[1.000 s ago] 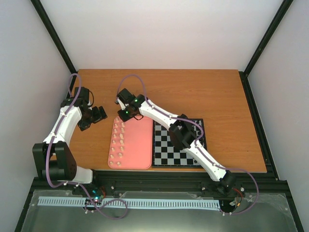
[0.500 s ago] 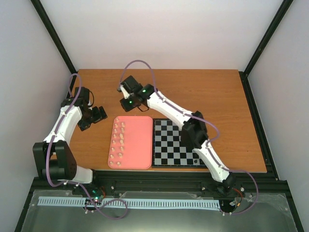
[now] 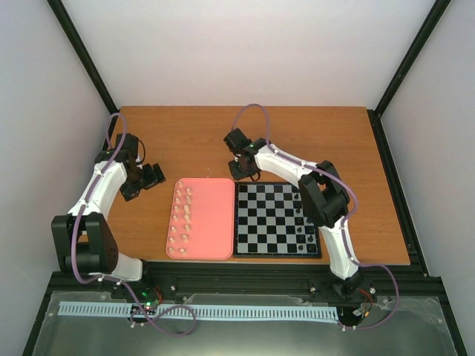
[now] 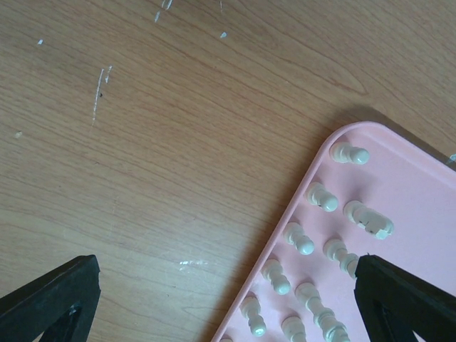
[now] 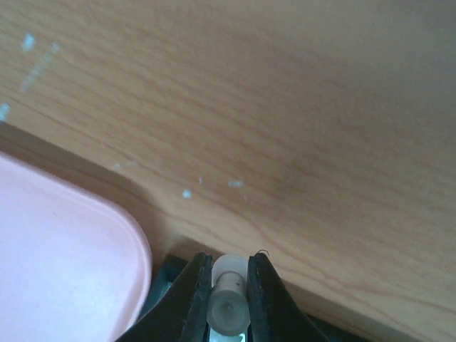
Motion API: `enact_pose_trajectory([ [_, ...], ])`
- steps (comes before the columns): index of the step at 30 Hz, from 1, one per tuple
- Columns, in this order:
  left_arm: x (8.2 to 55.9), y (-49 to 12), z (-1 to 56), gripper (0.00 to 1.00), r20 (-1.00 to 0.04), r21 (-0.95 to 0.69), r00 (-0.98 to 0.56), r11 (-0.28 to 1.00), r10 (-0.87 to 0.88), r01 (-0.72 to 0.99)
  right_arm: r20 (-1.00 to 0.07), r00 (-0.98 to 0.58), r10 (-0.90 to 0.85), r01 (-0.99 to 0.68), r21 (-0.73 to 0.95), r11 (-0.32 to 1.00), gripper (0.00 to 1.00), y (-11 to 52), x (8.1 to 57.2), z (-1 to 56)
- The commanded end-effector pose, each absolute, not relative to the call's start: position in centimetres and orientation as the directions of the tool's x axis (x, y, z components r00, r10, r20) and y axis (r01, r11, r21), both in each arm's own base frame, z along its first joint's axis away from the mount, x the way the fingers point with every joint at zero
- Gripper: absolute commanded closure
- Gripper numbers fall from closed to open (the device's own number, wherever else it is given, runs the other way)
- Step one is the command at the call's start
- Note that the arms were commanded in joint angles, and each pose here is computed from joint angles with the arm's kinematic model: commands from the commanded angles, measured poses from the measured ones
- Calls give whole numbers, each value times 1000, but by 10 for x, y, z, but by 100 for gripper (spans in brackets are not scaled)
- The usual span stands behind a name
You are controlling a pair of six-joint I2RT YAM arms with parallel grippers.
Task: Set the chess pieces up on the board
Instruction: Place the chess piece on the chessboard.
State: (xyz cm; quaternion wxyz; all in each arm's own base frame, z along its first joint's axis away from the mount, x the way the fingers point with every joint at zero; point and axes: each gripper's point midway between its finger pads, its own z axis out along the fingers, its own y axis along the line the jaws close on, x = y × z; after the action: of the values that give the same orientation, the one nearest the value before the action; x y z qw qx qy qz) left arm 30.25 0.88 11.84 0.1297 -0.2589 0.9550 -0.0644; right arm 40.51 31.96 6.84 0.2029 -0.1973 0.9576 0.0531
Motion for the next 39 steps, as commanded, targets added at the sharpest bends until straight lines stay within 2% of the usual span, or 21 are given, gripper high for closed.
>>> enact_pose_trajectory([
  [1,312,11,125,0,-233,-204,-824,854,-516,-478,-453,-844,-288,-354,65,933,97,313,405,81],
  [16,314,12,120,0,-219,-193,-828,855,-516,-482,-430,-859,-278,-376,163,912,97,315,376,84],
  [39,313,11,118,0,-211,-199,-829,853,-517,-482,-363,-883,-298,-376,167,911,97,314,360,57],
])
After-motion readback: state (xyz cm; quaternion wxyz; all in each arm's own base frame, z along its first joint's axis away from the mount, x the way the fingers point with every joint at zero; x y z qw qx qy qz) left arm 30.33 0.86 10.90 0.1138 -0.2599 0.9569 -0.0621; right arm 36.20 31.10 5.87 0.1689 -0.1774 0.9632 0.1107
